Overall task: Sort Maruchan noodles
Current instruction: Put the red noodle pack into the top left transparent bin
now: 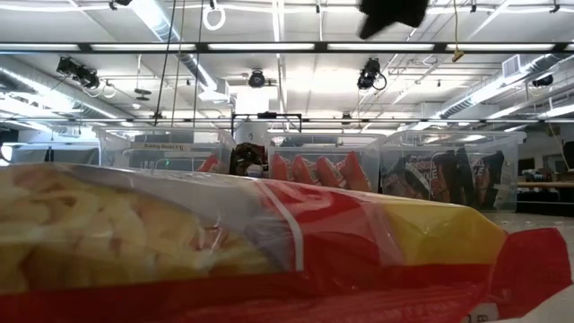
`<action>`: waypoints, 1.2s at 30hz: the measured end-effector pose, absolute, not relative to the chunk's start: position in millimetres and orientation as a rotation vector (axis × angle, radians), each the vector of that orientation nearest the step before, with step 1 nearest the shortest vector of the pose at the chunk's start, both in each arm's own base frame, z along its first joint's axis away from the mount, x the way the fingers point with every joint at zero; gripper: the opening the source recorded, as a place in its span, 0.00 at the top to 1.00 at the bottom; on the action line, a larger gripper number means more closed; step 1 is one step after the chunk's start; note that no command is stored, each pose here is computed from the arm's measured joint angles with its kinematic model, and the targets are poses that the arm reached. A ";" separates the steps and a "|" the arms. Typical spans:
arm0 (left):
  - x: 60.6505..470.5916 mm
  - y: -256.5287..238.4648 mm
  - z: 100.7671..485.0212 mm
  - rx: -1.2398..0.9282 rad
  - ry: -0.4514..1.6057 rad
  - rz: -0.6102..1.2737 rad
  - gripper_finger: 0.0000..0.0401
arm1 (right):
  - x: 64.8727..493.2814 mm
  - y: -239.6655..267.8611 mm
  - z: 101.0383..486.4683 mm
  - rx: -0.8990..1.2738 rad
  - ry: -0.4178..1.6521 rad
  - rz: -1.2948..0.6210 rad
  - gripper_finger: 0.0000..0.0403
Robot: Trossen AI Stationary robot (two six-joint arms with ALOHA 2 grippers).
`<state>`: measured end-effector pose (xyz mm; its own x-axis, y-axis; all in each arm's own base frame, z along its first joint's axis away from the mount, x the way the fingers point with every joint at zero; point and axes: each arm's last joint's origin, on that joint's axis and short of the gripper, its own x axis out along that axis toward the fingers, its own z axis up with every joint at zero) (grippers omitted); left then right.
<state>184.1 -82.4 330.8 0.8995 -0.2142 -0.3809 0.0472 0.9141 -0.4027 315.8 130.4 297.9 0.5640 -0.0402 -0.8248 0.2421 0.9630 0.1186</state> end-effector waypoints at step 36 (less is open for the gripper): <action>432.9 -159.8 194.2 0.182 0.980 -0.676 0.55 | 171.4 154.1 354.2 0.135 1.087 -0.189 0.41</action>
<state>432.9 -159.8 194.2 0.3730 -0.4452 -0.8141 0.6029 0.7832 -0.1521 171.4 154.1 354.2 0.4516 -0.0867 -0.8880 0.2186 0.9757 0.0159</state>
